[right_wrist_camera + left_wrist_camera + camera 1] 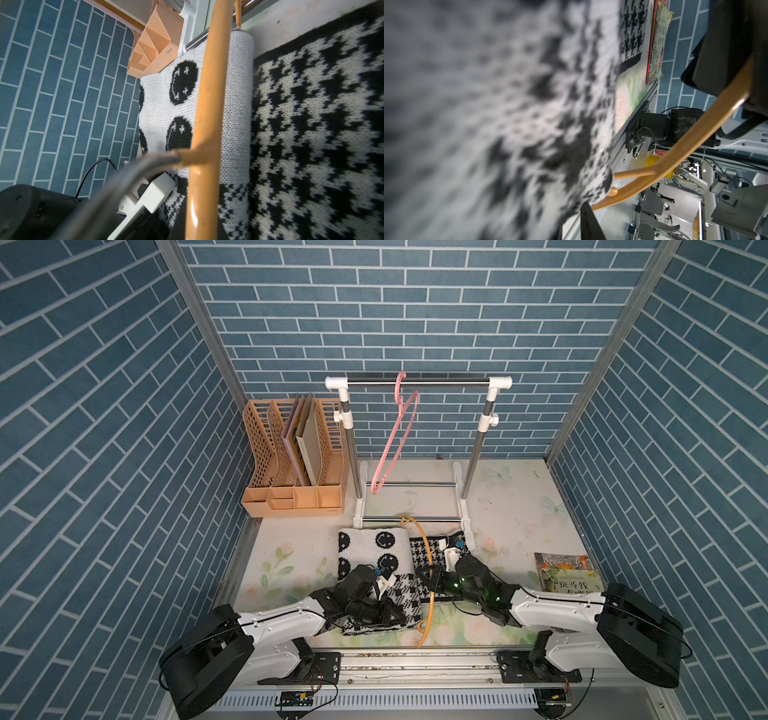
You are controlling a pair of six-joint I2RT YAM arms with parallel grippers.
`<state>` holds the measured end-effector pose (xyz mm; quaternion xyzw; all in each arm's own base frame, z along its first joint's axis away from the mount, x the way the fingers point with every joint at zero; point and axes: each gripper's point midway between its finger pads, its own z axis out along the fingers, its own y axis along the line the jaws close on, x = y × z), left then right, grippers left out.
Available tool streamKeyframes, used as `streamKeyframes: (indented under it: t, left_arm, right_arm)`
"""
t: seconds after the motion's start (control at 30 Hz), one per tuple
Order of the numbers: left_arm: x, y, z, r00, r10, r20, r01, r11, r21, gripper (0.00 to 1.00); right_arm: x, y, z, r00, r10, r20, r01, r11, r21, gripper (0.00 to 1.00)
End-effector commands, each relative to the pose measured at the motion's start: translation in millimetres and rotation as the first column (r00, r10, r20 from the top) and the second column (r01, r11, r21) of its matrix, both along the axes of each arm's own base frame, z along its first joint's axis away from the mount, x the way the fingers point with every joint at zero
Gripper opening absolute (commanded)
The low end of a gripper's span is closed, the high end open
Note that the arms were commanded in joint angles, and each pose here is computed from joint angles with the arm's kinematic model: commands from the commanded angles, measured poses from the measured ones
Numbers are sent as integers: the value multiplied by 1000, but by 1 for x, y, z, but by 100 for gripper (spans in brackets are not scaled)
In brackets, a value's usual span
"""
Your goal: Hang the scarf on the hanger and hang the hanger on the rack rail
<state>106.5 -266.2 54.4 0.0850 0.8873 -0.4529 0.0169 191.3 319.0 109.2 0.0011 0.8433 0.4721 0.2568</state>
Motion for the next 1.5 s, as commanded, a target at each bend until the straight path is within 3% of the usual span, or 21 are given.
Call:
streamKeyframes:
  t: [0.0,0.13,0.23,0.6,0.7,1.0,1.17,1.47]
  left_arm:
    - [16,-7,12,998,25,61,-26,1000,10,28]
    - [32,-19,46,990,33,138,-30,999,-24,32]
    - [38,-19,55,985,54,167,-50,998,-32,35]
    - [38,-10,39,984,54,170,-62,997,44,36]
    - [37,-3,27,985,41,169,-58,994,95,36]
    - [38,1,22,983,55,176,-75,991,111,36]
    - [38,2,17,984,59,170,-79,990,118,36]
    - [42,-4,17,985,43,169,-64,990,125,36]
  right_arm:
    - [-3,-14,-27,999,-13,-38,9,994,-110,5]
    - [-4,-16,-27,999,-11,-36,7,992,-123,7]
    - [-5,-20,-29,999,-16,-32,12,992,-130,15]
    - [-8,-39,-31,998,-56,-10,54,990,-126,36]
    - [-10,-40,-32,998,-56,-12,54,991,-123,38]
    - [-13,-46,-32,998,-62,-14,60,991,-122,46]
    - [-15,-53,-37,997,-72,-20,69,989,-128,45]
    - [-15,-59,-42,995,-94,-19,91,986,-141,26]
